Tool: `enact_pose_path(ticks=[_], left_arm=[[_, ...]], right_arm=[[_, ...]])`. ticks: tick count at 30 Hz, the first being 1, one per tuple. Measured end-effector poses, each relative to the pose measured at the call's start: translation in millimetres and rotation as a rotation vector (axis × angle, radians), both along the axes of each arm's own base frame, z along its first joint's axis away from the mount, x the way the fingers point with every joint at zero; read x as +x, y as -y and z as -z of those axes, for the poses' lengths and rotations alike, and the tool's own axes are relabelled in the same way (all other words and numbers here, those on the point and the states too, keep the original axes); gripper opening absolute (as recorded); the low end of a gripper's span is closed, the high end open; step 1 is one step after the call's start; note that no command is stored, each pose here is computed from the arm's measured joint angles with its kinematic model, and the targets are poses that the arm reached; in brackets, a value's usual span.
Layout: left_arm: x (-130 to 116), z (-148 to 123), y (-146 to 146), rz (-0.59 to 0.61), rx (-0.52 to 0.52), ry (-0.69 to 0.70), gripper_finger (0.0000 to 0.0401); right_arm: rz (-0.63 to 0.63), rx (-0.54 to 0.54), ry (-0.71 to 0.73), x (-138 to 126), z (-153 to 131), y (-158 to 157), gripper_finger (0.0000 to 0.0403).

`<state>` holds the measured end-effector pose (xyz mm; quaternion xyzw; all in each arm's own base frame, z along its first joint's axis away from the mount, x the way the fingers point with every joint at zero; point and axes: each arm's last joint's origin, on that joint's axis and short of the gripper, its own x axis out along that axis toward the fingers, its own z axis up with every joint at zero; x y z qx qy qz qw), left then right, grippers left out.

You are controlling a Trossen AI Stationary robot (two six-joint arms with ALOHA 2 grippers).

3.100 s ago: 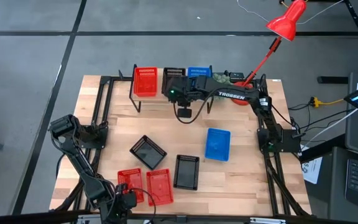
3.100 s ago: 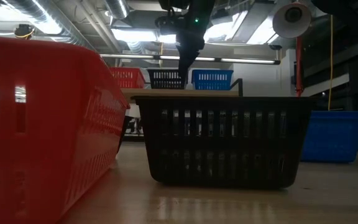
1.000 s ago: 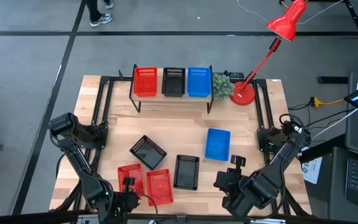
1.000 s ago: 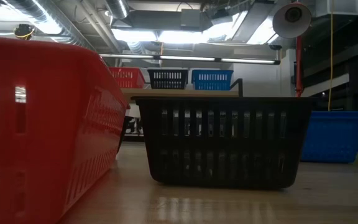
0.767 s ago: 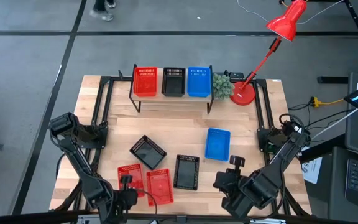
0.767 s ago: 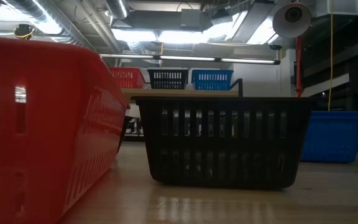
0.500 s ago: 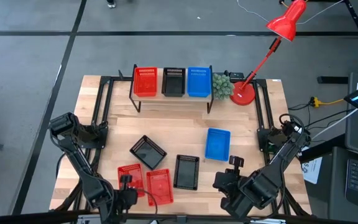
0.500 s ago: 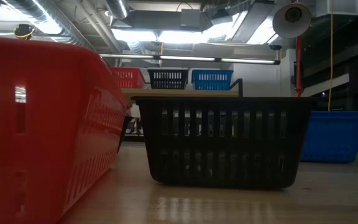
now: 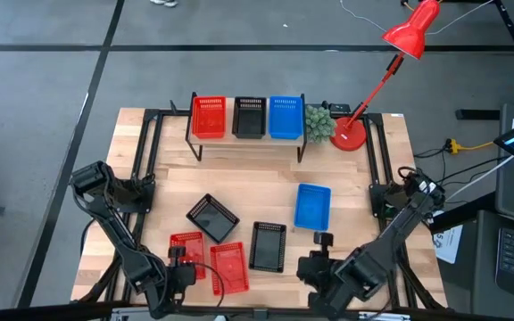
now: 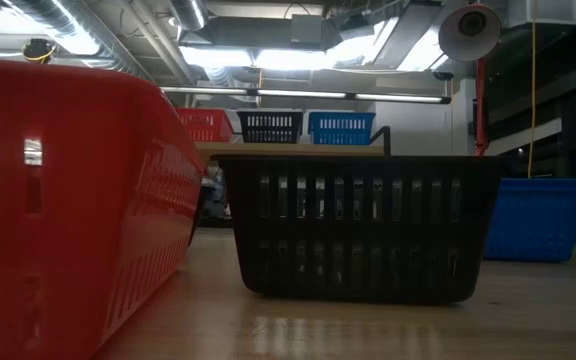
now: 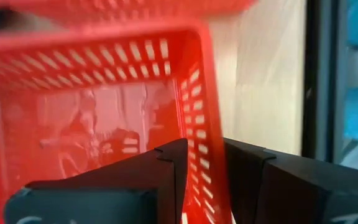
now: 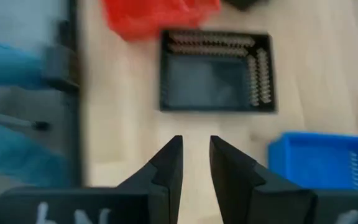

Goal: Stack baskets on shelf by color
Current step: Stack the left red bin on top of the red bin on the shelf

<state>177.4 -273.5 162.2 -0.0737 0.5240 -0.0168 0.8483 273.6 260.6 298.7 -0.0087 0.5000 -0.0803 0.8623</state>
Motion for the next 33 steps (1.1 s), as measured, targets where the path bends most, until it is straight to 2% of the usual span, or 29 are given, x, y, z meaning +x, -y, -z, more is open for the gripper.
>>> enact_pose_path(ticks=[4, 7, 12, 15, 20, 24, 28, 30, 33], left_arm=[[-1.8, 11.4, -7.1, -0.041, -0.039, -0.074, 0.0074], [-2.4, 14.7, -9.0, -0.057, -0.044, -0.073, 0.0074], [-0.5, 17.6, -12.2, -0.042, -0.035, -0.072, 0.0074], [2.8, 17.6, -14.5, -0.053, -0.033, -0.070, 0.0068], [7.1, 12.2, -13.5, -0.019, -0.005, -0.048, 0.0009], [13.2, -22.5, -4.7, -0.022, -0.022, -0.045, 0.0001], [15.5, -80.4, -2.7, -0.026, 0.026, -0.001, 0.0000], [13.2, -113.2, -11.4, -0.018, 0.123, 0.042, 0.0000], [11.1, -154.4, -40.5, -0.032, 0.368, 0.102, 0.0000]], right_arm=[[0.139, -0.131, -0.128, -4.1, 31.1, 23.8, 0.0080], [0.167, -0.185, -0.218, -4.4, 49.4, 38.1, 0.0080], [0.137, -0.162, -0.366, 4.0, 76.5, 61.0, 0.0080], [0.134, -0.144, -0.403, 10.1, 85.4, 72.8, 0.0080], [0.123, -0.139, -0.407, 19.1, 81.2, 82.7, 0.0080], [0.105, -0.141, -0.390, 23.1, 76.0, 83.7, 0.0080], [0.081, -0.148, -0.397, 22.4, 75.8, 83.0, 0.0080], [0.084, -0.147, -0.395, 22.8, 75.8, 83.2, 0.0080], [0.087, -0.158, -0.371, 24.3, 75.7, 83.0, 0.0080]])
